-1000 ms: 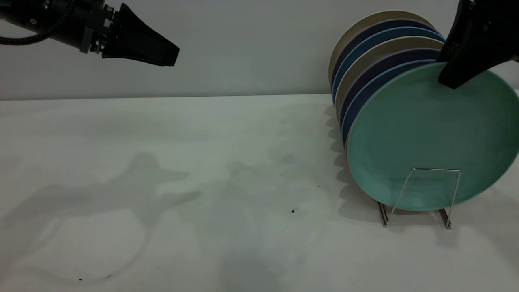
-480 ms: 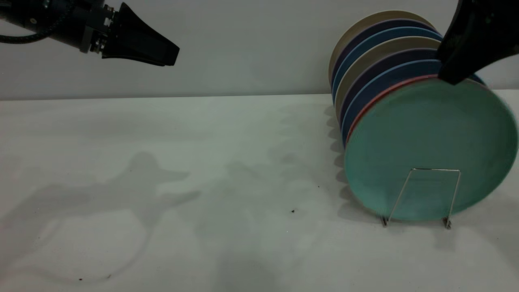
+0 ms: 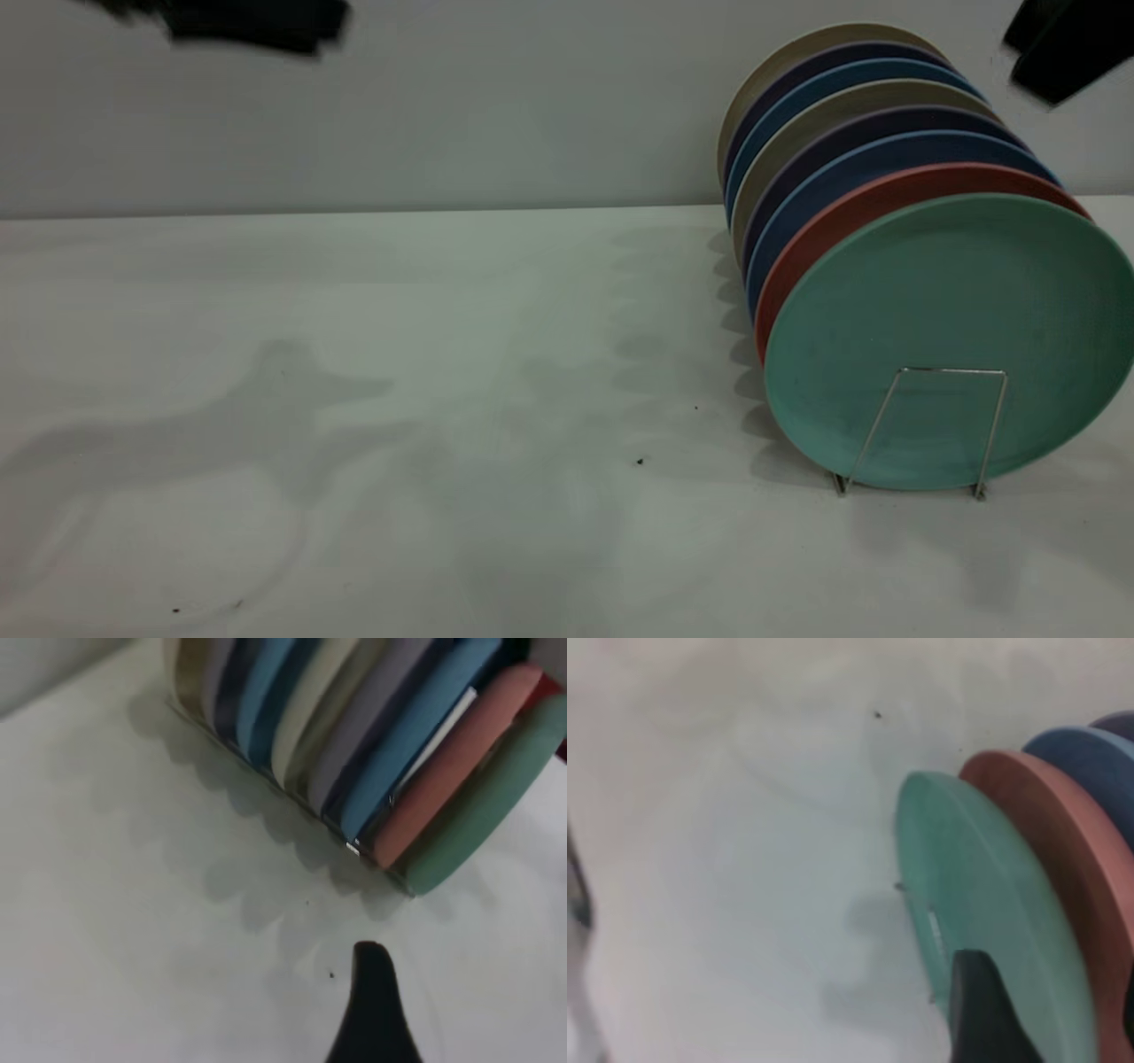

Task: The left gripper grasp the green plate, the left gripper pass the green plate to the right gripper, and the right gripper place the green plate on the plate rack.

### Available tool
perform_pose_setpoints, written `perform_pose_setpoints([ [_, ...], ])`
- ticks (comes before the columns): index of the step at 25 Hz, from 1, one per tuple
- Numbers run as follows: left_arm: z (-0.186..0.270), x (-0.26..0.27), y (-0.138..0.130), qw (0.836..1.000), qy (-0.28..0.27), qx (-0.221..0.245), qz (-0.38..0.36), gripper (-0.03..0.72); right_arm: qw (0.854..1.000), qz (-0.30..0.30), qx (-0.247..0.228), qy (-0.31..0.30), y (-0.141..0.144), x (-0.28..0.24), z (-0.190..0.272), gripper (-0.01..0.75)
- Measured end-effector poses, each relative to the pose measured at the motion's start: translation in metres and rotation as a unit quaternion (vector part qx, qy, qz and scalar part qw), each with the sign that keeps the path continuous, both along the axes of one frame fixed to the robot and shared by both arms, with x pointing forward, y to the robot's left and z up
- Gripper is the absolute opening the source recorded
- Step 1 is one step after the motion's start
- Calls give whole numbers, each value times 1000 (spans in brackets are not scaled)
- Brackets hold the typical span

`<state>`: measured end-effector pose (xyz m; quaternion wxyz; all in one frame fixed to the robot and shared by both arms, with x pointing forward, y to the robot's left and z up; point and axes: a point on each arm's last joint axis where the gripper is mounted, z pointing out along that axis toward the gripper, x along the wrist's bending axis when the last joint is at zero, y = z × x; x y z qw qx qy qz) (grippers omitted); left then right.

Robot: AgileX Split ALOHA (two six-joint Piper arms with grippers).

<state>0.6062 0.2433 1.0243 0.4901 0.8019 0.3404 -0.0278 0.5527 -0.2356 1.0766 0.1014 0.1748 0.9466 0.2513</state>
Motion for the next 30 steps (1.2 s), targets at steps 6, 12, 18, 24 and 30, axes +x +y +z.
perform_pose_setpoints([
  [6, 76, -55, 9, 996, 9, 76, 44, 582, 990, -121, 56, 35, -3, -57, 59, 400],
  [12, 122, -118, 24, 975, 49, 167, 137, 581, 948, -292, 120, 50, -11, -103, 97, 400],
  [18, 145, -165, 41, 939, 67, 238, 239, 581, 911, -405, 76, 20, -34, -148, 91, 400],
  [24, 144, -196, 52, 909, 73, 261, 315, 581, 877, -477, 6, 61, -50, -188, 28, 400],
  [30, 89, -217, 52, 897, 151, 286, 300, 581, 866, -489, -15, 104, -54, -229, -33, 400],
])
